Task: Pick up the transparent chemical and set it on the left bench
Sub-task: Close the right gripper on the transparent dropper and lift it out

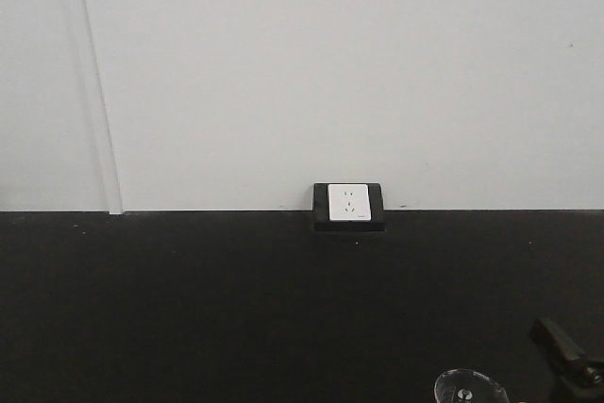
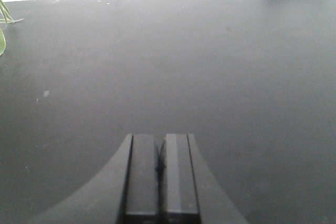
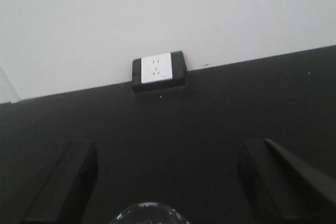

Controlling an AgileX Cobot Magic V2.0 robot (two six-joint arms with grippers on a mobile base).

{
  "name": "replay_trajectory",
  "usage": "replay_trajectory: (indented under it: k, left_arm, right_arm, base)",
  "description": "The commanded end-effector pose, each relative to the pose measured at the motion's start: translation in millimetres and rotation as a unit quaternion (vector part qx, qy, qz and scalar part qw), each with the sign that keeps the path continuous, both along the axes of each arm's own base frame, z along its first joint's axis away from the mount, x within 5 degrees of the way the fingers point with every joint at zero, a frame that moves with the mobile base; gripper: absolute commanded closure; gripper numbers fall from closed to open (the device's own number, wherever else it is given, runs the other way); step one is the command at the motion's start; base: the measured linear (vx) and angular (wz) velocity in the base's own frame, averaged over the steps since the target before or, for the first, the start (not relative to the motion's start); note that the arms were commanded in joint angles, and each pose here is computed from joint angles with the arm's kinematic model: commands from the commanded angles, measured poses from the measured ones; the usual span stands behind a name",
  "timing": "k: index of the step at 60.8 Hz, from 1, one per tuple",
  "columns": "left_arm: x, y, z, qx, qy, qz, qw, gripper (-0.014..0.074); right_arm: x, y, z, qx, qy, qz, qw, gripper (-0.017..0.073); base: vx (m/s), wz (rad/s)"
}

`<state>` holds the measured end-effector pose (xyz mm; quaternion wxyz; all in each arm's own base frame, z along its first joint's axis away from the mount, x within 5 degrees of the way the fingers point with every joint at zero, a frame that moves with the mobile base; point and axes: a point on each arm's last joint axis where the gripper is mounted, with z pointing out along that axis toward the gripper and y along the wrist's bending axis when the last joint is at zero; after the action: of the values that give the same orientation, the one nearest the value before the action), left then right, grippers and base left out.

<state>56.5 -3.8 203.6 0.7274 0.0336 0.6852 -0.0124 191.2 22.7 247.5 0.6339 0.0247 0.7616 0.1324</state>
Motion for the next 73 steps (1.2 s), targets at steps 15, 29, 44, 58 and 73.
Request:
replay_trajectory:
  k: [15,29,44,58,73]
  left_arm:
    - [-1,0.2,3,-0.007,-0.040,0.000,0.999,0.0597]
    - [-1,0.2,3,-0.007,-0.040,0.000,0.999,0.0597]
    - [-1,0.2,3,-0.007,-0.040,0.000,0.999,0.0597]
    - [-1,0.2,3,-0.007,-0.040,0.000,0.999,0.0597]
    - [-1,0.2,3,-0.007,-0.040,0.000,0.999,0.0597]
  right_arm:
    - [30,13,-20,0.010,0.011,0.062,0.998,0.0048]
    - [36,14,-35,0.016,0.045,0.060,0.997,0.0078]
    - [36,12,-40,0.023,0.071,0.051,0.996,0.0116]
    - [34,11,-45,0.017,0.101,0.045,0.994,0.0146]
    - [33,14,-46,0.025,0.111,0.059,0.992,0.0204]
  base:
    - [0.00,0.00]
    - [0.00,0.00]
    - [0.00,0.00]
    - [0.00,0.00]
    - [0.00,0.00]
